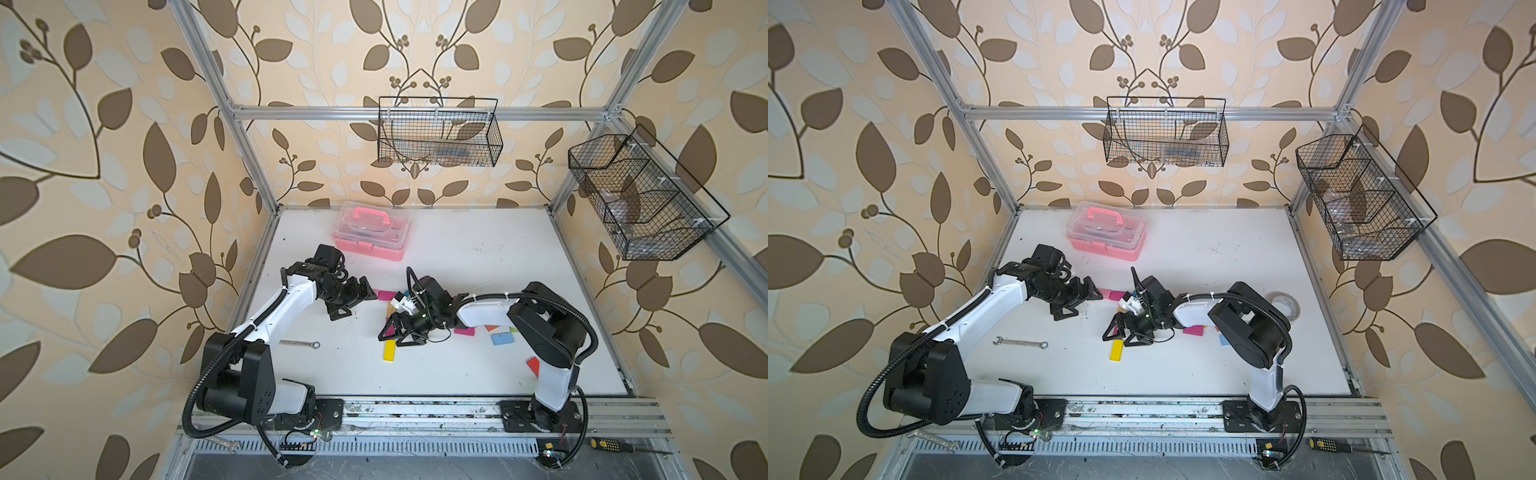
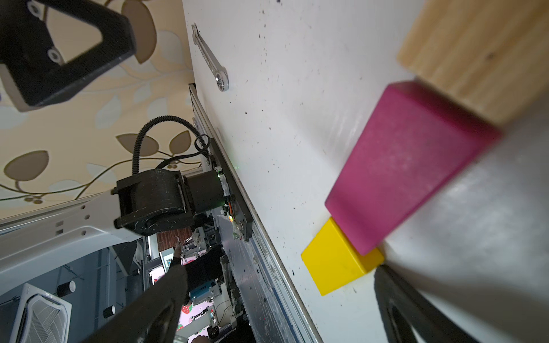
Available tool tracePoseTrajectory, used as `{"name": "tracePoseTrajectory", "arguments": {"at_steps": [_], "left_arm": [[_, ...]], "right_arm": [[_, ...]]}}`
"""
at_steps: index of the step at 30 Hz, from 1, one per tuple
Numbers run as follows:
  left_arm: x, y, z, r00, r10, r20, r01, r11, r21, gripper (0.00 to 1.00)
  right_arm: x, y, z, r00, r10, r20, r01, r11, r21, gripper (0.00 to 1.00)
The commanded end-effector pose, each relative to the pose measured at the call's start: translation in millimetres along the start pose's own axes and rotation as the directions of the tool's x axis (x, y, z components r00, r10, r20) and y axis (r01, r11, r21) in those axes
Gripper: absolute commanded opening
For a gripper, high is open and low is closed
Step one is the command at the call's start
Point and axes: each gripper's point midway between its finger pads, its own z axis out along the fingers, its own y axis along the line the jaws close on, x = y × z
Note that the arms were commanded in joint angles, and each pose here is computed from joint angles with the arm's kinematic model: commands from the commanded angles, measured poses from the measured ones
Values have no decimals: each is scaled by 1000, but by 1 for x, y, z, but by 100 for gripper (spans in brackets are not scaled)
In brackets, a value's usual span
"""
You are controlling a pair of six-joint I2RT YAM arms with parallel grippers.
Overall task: Assemble the number 7 with building blocks
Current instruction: Assemble the building block at the center of the board.
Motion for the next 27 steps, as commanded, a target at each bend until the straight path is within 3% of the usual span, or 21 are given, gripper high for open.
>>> {"name": "tracePoseTrajectory", "arguments": {"at_steps": [1,22,25,27], "left_arm": [[0,0,-3,1000,8,-2,-8,1000,1,96],[3,4,-2,1000,14,-12,-14,1000,-10,96],[5,6,-1,1000,12,-15,-12,1000,-14,96],[5,6,-1,1000,12,-15,-12,1000,-14,96]], "right_arm": [[9,-33,8,997,72,-22,-69,993,98,100],[11,-38,1,997,80,4,-80,989,121,100],[1,-28,-20,996,-10,92,-7,984,179,100],[-5,-18,-40,974,-172,144,118,940,320,100]]}}
